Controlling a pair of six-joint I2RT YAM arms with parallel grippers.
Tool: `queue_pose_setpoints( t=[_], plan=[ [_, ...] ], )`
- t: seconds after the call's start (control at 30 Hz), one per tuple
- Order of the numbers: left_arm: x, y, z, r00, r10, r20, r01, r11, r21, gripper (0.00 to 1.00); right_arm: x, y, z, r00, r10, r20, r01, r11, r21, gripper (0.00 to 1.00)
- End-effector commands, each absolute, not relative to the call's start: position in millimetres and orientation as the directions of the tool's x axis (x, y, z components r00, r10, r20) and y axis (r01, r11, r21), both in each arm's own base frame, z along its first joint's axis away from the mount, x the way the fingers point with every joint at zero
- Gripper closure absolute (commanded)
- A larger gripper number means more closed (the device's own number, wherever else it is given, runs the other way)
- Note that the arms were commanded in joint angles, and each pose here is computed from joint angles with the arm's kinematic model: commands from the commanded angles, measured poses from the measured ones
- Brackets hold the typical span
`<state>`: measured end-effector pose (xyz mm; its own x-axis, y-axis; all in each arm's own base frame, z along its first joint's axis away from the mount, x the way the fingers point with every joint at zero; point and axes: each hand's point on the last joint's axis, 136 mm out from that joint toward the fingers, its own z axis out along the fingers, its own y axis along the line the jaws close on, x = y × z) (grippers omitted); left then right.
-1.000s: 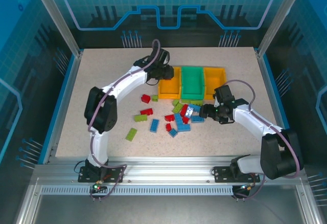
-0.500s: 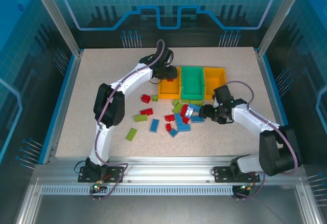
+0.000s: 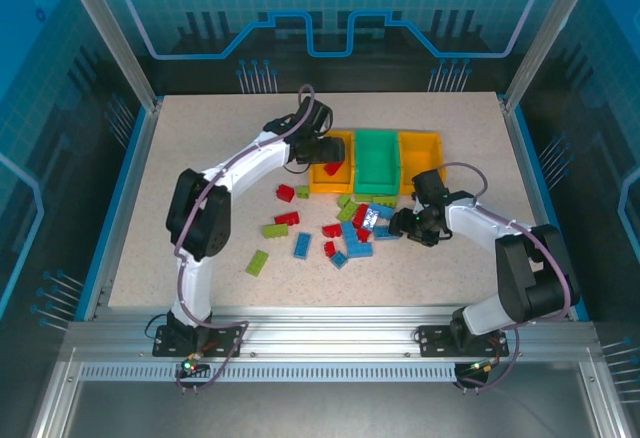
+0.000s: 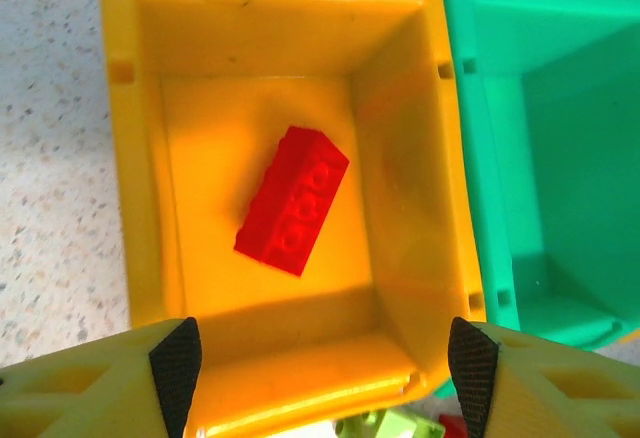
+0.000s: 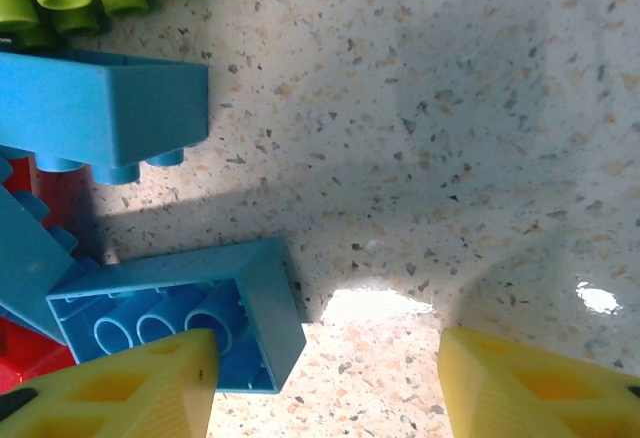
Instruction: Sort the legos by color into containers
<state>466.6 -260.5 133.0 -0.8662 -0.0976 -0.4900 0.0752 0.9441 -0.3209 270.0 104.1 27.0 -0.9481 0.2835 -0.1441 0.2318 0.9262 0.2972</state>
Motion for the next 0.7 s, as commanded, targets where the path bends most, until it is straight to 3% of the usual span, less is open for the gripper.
queue_pose_setpoints(
  t=[0.0,0.1,0.5,0.67],
  plan=[
    [457,-256,158,-0.834,-0.141,-0.533,0.066,0.934,-0.351,0.29,281,108,27,-0.949,0.264,-0.171,0.208,0.934,0.29,0.4],
    [445,-248,155,-0.835,-0.146,-0.531,0.056,0.937,-0.346,0.29,286,111,24,-0.952,0.253,-0.174,0.196,0.936,0.291,0.42],
    [404,-217,138,-0.843,-0.181,-0.507,-0.01,0.947,-0.321,0.28,290,107,13,-0.965,0.205,-0.165,0.163,0.959,0.233,0.79],
    [397,-209,134,-0.846,-0.177,-0.502,-0.021,0.953,-0.302,0.27,281,98,20,-0.967,0.195,-0.166,0.161,0.967,0.199,0.86]
  ],
)
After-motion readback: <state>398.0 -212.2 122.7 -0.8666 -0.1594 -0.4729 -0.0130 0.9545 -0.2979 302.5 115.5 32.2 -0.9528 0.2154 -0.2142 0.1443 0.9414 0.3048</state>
